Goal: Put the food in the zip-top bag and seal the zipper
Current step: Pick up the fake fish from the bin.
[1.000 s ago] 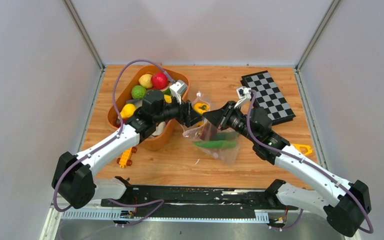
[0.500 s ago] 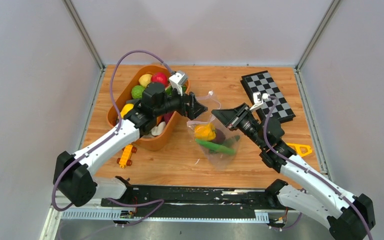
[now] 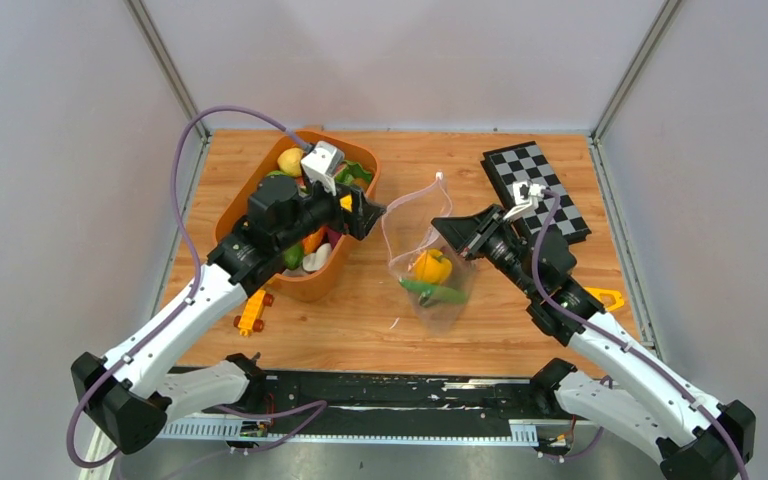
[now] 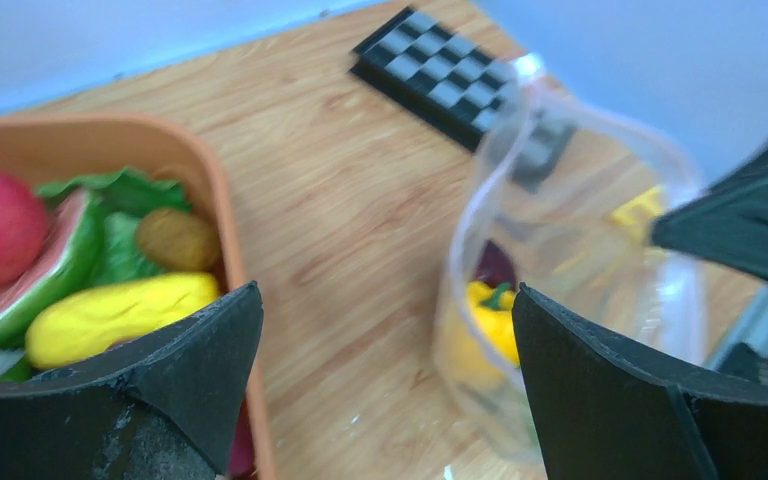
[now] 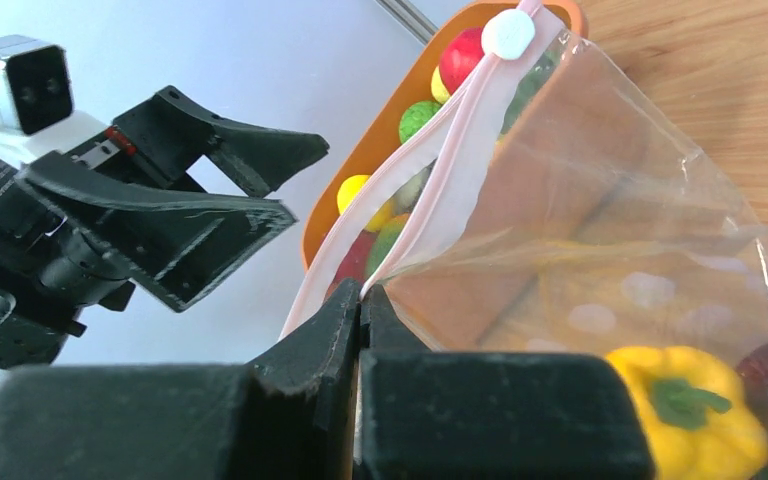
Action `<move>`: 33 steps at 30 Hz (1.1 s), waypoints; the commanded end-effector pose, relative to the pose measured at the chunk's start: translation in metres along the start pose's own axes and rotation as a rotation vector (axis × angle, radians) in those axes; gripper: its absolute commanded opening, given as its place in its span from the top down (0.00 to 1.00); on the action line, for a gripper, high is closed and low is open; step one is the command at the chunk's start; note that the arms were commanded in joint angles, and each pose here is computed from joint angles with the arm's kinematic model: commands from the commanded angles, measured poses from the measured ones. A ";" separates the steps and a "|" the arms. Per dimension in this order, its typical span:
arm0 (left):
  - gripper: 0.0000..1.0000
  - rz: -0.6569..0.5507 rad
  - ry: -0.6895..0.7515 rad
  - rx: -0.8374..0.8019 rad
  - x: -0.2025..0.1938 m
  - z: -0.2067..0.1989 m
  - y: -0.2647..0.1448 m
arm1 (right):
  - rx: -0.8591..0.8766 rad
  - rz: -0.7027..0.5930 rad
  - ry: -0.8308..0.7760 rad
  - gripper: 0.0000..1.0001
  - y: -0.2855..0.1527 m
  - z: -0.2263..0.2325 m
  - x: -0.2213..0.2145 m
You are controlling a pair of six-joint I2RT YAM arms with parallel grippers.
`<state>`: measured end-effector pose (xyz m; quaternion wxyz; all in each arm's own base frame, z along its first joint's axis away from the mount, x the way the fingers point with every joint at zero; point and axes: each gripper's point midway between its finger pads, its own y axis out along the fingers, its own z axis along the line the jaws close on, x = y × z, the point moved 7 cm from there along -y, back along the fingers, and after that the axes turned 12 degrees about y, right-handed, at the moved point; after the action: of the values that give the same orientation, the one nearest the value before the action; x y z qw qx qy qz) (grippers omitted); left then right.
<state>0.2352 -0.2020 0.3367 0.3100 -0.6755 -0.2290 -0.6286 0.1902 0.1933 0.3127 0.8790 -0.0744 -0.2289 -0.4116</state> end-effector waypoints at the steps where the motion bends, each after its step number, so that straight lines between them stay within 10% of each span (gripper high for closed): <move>1: 0.00 0.128 0.056 0.197 -0.019 0.023 -0.005 | 0.034 -0.049 -0.121 1.00 -0.002 0.025 0.020; 23: 0.02 0.773 0.351 0.654 -0.090 0.162 0.012 | -0.050 0.007 -0.177 1.00 0.000 0.009 0.013; 33: 0.19 0.907 0.366 0.766 -0.116 0.198 0.021 | 0.005 -0.071 -0.192 1.00 -0.015 0.015 0.020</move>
<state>0.3697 -0.0798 0.2010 0.7758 -0.4670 -0.0465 -0.4217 0.1885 0.1831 0.3156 0.8579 -0.1372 -0.2839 -0.4056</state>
